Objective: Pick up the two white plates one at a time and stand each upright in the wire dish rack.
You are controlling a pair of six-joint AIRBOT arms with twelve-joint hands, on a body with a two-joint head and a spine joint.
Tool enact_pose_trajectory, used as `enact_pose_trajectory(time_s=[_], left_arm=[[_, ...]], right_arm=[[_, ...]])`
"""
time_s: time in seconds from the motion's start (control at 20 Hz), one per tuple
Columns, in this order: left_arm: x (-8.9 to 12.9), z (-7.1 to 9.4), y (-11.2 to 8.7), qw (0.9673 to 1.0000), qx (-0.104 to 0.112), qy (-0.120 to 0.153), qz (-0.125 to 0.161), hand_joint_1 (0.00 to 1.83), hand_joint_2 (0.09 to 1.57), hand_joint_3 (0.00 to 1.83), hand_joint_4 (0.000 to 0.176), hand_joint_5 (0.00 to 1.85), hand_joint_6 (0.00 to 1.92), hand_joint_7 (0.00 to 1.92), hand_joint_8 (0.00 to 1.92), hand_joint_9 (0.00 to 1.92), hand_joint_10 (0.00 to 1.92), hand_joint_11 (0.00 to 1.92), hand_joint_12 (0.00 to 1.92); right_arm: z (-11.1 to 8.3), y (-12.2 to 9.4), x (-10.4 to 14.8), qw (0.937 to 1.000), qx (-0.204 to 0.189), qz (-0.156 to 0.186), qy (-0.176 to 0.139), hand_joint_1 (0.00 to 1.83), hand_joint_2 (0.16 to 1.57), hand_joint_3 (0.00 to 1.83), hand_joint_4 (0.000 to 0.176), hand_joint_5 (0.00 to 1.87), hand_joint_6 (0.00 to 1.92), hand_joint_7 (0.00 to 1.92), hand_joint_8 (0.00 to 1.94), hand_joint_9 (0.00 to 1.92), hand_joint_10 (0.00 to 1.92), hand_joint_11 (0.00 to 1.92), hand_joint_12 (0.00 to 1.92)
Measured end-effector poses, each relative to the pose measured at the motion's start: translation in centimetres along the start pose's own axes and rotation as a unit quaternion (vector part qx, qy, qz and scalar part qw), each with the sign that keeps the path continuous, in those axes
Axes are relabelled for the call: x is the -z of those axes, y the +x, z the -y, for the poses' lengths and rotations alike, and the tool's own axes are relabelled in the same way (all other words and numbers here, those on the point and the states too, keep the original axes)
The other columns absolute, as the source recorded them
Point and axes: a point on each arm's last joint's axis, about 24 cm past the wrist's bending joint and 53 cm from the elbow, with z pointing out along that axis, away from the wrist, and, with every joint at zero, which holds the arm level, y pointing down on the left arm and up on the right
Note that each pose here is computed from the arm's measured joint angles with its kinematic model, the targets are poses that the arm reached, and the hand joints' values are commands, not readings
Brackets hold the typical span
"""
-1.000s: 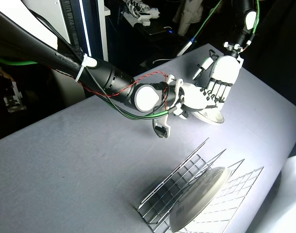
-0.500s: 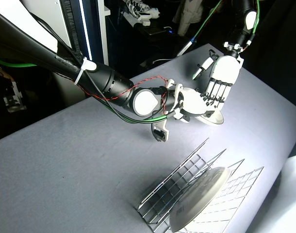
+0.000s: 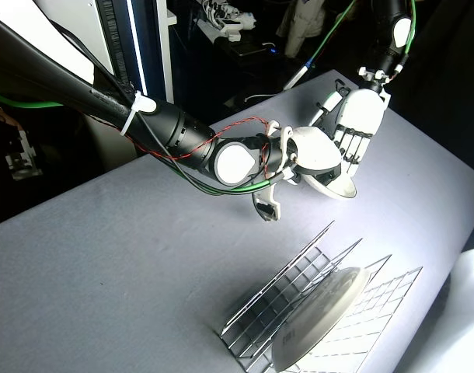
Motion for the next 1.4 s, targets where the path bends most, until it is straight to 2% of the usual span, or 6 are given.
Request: enact_pose_trajectory(time_s=[0.2, 0.25, 0.45, 0.85, 0.9, 1.4], left_arm=[[0.1, 0.8, -1.8, 0.9995, -0.028, 0.004, 0.012, 0.0, 1.25, 0.0, 0.0, 0.0, 0.0, 0.0, 0.0, 0.0, 0.0, 0.0, 0.0], [0.1, 1.1, -2.5, 0.9992, -0.034, 0.007, 0.019, 0.0, 1.26, 0.01, 0.0, 0.03, 0.01, 0.02, 0.01, 0.01, 0.01, 0.02, 0.01], [1.8, 1.4, -6.1, 0.997, -0.049, 0.004, 0.06, 0.0, 1.25, 0.0, 0.0, 0.0, 0.0, 0.0, 0.0, 0.0, 0.0, 0.0, 0.0], [3.7, 1.4, -8.3, 0.9945, -0.059, -0.001, 0.087, 0.0, 1.24, 0.0, 0.0, 0.0, 0.0, 0.0, 0.0, 0.0, 0.0, 0.0, 0.0], [3.8, 1.3, -8.3, 0.9945, -0.061, -0.002, 0.086, 0.0, 1.25, 0.0, 0.0, 0.0, 0.0, 0.0, 0.0, 0.0, 0.0, 0.0, 0.0], [4.5, 1.3, -8.2, 0.9941, -0.067, -0.006, 0.085, 0.0, 1.24, 0.0, 0.0, 0.0, 0.0, 0.0, 0.0, 0.0, 0.0, 0.0, 0.0]], right_arm=[[0.2, -1.1, 0.5, 0.9999, -0.005, 0.012, 0.0, 1.38, 1.09, 0.0, 0.0, 0.91, 1.0, 1.0, 0.93, 1.04, 0.99, 0.95, 0.93], [0.2, -1.9, 0.8, 0.9997, -0.009, 0.022, -0.002, 1.47, 1.09, 0.01, 0.0, 0.9, 0.95, 0.98, 0.91, 1.03, 0.91, 0.89, 1.38], [0.2, -3.7, 1.6, 0.9988, -0.025, 0.043, 0.0, 1.49, 1.09, 0.0, 0.0, 0.89, 0.99, 0.97, 0.88, 1.03, 0.88, 0.91, 1.43], [-1.9, -8.5, 3.0, 0.9934, -0.064, 0.094, -0.012, 1.38, 1.1, 0.0, 0.0, 0.91, 1.04, 0.99, 0.92, 1.01, 1.04, 0.96, 0.91], [-2.0, -9.1, 3.3, 0.9919, -0.074, 0.103, -0.013, 1.49, 1.09, 0.0, 0.0, 0.91, 0.98, 0.97, 0.87, 1.0, 0.92, 0.9, 1.43], [-2.0, -12.7, 6.8, 0.9732, -0.169, 0.156, 0.009, 1.49, 1.09, 0.0, 0.0, 0.93, 0.96, 0.97, 0.88, 1.01, 0.91, 0.89, 1.45]])
